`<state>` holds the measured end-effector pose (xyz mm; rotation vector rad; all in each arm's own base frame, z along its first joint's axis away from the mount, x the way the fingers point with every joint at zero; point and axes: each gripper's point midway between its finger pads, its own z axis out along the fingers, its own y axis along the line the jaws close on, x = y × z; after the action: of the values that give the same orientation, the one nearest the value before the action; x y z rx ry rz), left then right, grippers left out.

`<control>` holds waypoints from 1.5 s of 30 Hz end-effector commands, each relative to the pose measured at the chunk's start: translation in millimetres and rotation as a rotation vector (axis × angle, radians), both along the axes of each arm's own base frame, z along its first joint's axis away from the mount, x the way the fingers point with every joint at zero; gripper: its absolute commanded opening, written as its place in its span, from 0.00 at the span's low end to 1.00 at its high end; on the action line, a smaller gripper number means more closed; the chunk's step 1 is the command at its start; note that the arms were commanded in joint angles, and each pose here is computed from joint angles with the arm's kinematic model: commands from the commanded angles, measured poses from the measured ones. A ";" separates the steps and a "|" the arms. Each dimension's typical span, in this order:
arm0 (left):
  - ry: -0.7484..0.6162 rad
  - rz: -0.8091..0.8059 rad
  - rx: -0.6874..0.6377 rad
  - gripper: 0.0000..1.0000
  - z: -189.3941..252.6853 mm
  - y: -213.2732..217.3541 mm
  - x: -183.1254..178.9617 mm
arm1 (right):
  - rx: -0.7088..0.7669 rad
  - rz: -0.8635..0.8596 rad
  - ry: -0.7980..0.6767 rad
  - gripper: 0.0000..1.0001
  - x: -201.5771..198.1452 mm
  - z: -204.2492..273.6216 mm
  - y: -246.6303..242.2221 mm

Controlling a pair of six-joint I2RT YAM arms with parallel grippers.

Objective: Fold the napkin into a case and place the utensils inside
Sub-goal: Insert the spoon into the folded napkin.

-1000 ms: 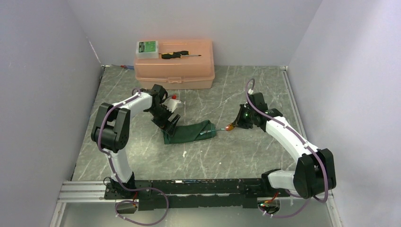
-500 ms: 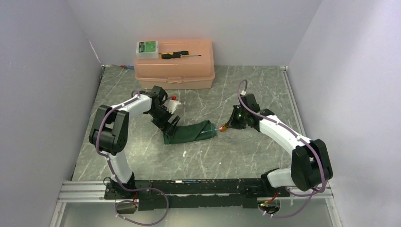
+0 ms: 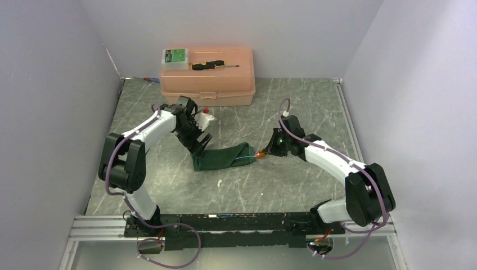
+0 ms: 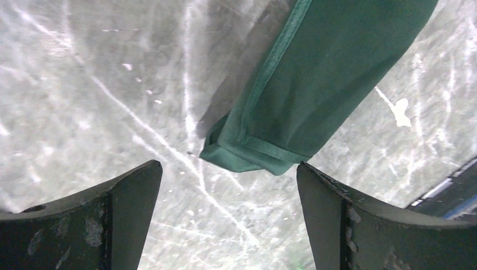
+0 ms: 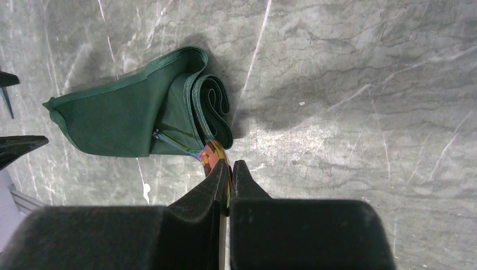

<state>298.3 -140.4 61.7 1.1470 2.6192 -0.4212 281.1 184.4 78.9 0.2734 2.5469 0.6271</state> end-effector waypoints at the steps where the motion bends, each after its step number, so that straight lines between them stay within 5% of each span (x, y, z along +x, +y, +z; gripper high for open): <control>1: -0.064 -0.065 0.091 0.95 -1.3 19.5 -3.3 | 0.033 -0.016 -0.062 0.00 10.1 7.5 5.9; 19: -0.167 -0.120 0.187 0.95 -28.3 33.5 10.6 | 0.056 -0.001 -0.064 0.00 4.5 2.6 8.0; 45: -0.142 -0.248 0.284 0.95 -67.2 43.2 -13.0 | 0.196 0.051 -0.080 0.00 12.7 -3.8 50.3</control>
<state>299.9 -111.0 18.7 1.4497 2.4366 -0.0550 276.5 217.7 55.6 0.2749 2.5124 0.8223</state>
